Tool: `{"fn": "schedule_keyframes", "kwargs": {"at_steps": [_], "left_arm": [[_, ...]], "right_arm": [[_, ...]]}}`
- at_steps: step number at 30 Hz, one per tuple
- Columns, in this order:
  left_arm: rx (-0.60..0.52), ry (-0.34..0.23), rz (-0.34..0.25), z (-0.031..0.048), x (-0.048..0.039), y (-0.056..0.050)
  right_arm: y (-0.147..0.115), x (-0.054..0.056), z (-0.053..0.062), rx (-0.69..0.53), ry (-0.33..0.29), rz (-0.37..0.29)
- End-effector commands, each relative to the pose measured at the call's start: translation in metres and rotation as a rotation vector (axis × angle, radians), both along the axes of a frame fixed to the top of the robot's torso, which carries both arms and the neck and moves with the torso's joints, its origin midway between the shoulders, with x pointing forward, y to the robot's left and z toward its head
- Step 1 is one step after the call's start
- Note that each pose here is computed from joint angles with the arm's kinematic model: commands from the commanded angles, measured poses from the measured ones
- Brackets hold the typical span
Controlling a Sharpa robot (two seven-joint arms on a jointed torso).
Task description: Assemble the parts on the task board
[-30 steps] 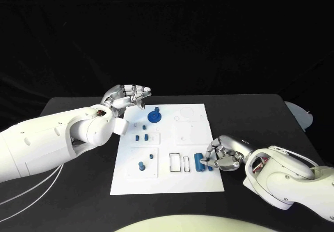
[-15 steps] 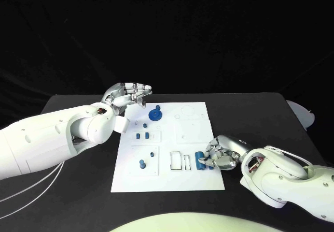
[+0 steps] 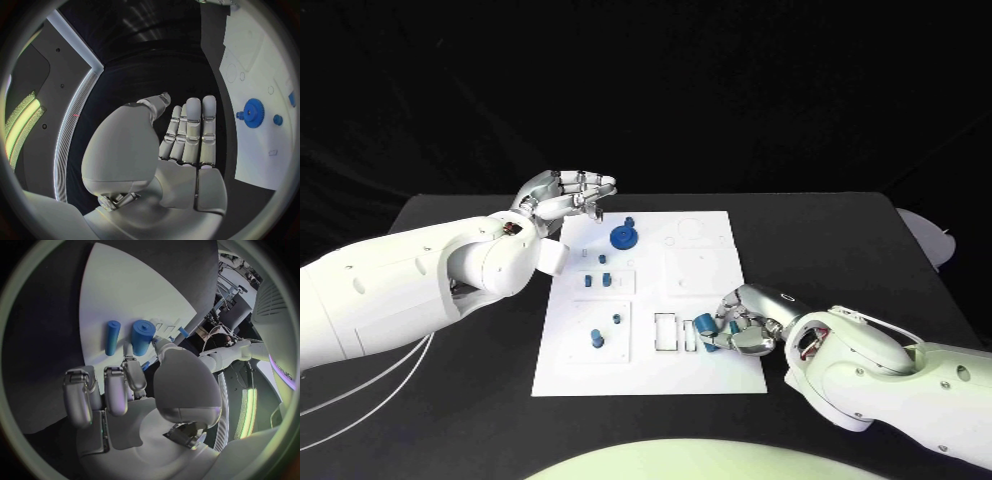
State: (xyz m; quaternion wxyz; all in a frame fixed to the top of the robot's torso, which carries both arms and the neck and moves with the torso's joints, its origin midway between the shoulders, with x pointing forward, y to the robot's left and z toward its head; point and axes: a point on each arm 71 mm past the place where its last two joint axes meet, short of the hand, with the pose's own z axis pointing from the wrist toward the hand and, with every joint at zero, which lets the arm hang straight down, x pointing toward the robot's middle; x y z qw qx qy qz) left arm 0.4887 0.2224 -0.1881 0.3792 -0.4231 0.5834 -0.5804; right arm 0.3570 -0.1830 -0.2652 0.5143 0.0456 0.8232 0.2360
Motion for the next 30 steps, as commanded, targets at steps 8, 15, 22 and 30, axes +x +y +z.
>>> {"fn": "schedule_keyframes", "kwargs": {"at_steps": [8, 15, 22, 30], "left_arm": [[-0.007, -0.004, -0.021, 0.0013, -0.001, -0.002], [-0.006, -0.004, -0.02, 0.0014, -0.0011, -0.002], [-0.006, -0.003, -0.02, 0.0013, -0.0011, -0.002], [-0.007, -0.002, -0.023, 0.0013, -0.0012, -0.003]], "right_arm": [[0.007, -0.001, -0.008, -0.061, -0.011, 0.042], [0.007, -0.001, -0.009, -0.053, -0.024, 0.024], [0.007, -0.001, -0.011, -0.067, 0.004, 0.015], [0.007, -0.001, -0.016, -0.069, 0.062, -0.003]]}}
